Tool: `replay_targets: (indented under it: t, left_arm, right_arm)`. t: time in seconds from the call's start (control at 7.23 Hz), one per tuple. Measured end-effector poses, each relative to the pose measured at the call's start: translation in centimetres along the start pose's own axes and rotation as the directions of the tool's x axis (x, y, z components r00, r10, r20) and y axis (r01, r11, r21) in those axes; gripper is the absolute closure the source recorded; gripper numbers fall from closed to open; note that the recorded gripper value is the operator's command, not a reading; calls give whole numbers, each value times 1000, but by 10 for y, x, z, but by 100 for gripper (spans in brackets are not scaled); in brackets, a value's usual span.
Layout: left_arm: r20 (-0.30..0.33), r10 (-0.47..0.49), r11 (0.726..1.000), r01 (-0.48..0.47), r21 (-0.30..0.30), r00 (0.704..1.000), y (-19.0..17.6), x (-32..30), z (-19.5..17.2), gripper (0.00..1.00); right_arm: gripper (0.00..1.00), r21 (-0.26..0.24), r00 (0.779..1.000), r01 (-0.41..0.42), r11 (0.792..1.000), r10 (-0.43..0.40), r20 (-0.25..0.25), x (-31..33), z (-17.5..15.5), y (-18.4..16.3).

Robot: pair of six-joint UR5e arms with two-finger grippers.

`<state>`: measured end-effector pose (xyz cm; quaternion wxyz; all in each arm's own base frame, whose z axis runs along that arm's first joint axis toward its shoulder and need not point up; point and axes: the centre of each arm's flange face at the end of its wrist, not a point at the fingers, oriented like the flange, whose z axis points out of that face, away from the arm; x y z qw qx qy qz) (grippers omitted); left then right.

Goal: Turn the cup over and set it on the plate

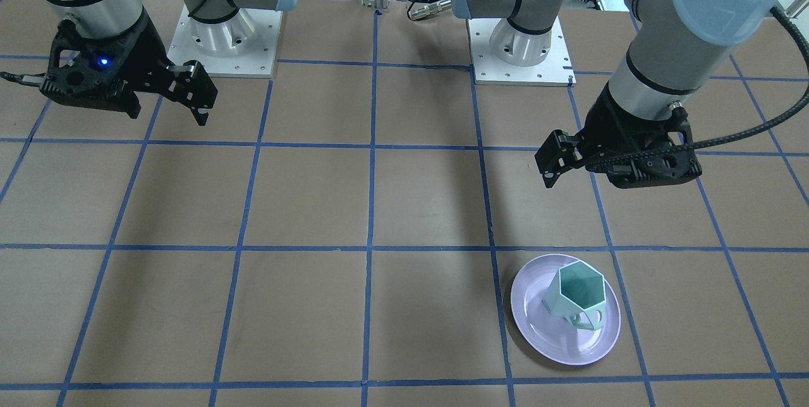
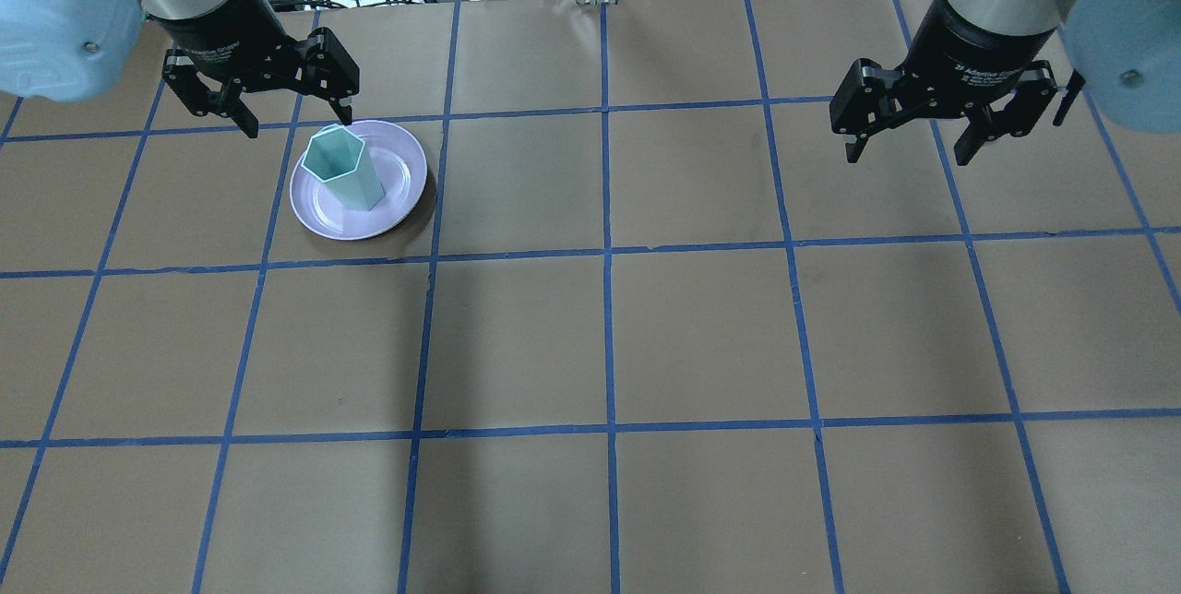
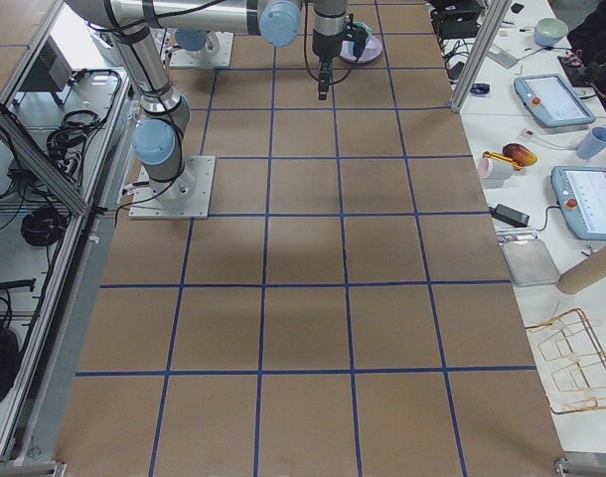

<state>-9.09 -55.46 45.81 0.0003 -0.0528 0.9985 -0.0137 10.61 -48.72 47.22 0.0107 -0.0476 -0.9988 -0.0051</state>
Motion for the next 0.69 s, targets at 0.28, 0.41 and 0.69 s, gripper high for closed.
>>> replay_targets:
  t: [0.28, 0.41, 0.69]
  left_arm:
    - [-1, 0, 1000, 0, -2, 1000, 1, 0, 1, 0]
    - [-1, 0, 1000, 0, -4, 1000, 1, 0, 2, 0]
    - [0, 0, 1000, 0, -5, 1000, 2, 0, 2, 0]
  right_arm:
    - [0, 0, 1000, 0, 1000, 0, 0, 0, 0, 0]
    - [0, 0, 1000, 0, 1000, 0, 0, 0, 0, 0]
    - [0, 0, 1000, 0, 1000, 0, 0, 0, 0, 0]
